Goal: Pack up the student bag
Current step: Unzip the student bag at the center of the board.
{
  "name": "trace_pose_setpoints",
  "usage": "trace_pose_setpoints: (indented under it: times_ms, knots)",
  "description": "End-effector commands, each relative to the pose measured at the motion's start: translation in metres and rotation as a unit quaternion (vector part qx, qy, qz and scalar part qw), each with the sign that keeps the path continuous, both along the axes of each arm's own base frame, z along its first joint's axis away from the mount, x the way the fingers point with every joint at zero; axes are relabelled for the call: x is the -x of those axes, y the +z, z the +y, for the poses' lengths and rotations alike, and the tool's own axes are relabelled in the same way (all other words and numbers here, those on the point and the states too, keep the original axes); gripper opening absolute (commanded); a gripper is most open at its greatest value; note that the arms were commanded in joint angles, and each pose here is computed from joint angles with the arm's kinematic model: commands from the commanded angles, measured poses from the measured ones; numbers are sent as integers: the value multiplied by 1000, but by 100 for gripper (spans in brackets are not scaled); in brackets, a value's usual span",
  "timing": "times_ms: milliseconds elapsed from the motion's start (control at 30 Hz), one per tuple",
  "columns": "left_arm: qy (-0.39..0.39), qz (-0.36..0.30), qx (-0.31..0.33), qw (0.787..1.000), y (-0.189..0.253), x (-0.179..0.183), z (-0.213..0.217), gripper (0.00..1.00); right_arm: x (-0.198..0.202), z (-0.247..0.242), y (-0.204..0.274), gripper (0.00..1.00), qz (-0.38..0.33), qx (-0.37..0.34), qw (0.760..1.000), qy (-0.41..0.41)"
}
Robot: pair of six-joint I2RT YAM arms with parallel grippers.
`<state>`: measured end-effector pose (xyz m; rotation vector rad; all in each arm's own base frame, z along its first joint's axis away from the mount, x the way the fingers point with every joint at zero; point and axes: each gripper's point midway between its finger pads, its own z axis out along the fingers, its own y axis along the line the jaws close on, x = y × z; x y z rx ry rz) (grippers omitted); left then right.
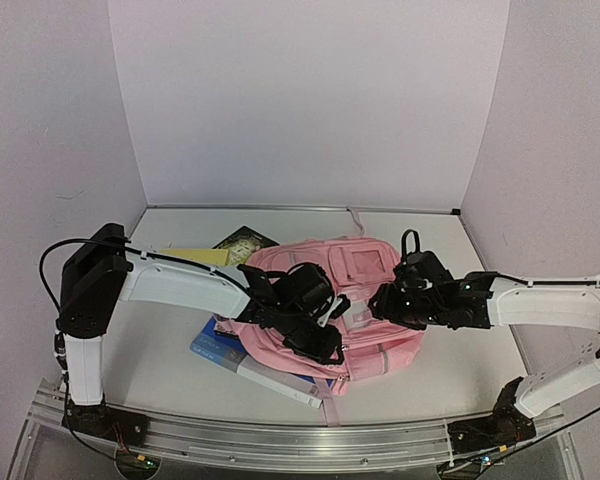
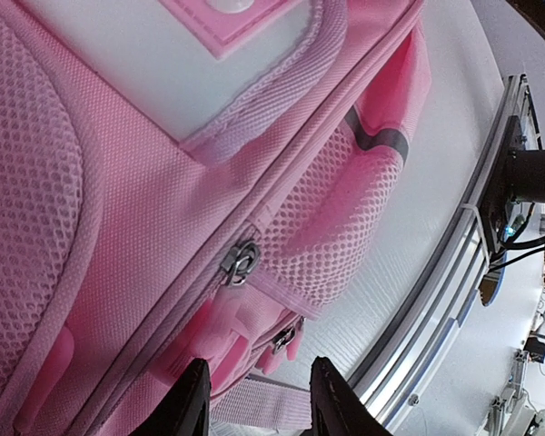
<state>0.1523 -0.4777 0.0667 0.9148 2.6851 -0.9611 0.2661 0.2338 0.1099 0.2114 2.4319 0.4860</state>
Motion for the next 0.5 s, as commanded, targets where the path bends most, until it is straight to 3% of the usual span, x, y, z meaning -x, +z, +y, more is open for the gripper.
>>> trace_pose_setpoints:
  times_ms: [0, 300, 467]
  knots:
    - [7, -30, 15, 999, 7, -15, -15, 36, -3, -2, 9, 61, -13, -6, 1000, -4]
    - [41, -73, -25, 996, -3, -36, -7, 36, -2, 0, 7, 61, -11, -12, 1000, -1]
    - [35, -80, -17, 996, -2, -37, -12, 37, -1, 1, 3, 61, -7, -13, 1000, 2]
